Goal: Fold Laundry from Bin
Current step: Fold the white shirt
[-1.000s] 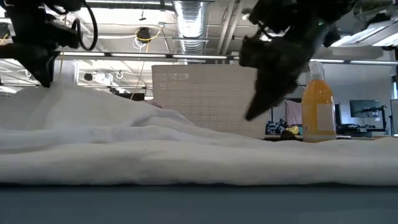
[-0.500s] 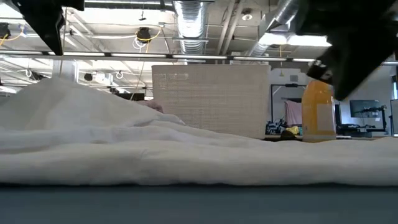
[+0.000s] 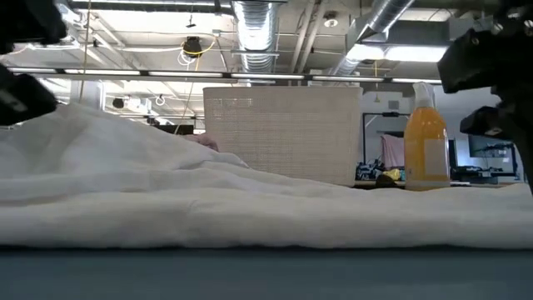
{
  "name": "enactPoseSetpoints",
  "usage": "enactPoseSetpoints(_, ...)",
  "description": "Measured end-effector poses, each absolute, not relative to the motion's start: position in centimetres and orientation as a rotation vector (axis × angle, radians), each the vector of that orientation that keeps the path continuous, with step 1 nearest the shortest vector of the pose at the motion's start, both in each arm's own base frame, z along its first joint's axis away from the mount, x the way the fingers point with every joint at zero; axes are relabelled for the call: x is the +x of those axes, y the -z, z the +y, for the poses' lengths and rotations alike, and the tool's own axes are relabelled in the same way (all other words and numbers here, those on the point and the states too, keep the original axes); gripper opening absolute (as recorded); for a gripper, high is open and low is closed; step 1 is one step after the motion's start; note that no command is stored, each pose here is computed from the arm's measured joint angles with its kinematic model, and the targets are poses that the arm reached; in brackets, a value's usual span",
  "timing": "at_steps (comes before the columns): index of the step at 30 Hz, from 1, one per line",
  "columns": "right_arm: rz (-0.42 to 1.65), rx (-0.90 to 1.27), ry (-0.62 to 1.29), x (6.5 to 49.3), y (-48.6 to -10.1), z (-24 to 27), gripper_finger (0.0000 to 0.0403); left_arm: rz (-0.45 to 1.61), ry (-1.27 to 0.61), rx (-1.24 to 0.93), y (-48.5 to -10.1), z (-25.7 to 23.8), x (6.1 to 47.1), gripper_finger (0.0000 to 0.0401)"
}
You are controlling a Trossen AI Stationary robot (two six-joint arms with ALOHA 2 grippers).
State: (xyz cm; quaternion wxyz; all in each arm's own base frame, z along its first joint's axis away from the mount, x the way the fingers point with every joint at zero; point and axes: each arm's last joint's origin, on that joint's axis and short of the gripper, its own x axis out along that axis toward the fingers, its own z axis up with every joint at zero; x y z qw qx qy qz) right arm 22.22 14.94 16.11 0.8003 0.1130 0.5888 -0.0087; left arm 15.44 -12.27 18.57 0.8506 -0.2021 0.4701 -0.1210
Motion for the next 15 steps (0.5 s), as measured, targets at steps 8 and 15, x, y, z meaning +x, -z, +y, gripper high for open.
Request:
enactPoseSetpoints(8, 1.31, 0.291, 0.125, 22.4, -14.2, 15.7, 0.0021, 1.132, 0.103, -0.413, -14.4, -14.3, 15.3, 0.0002)
enactPoseSetpoints(15, 1.286, 0.489, 0.095, 21.7, -14.0, 18.5, 0.0021, 1.234, 0.224, -0.504, -12.0, -16.8, 16.6, 0.0)
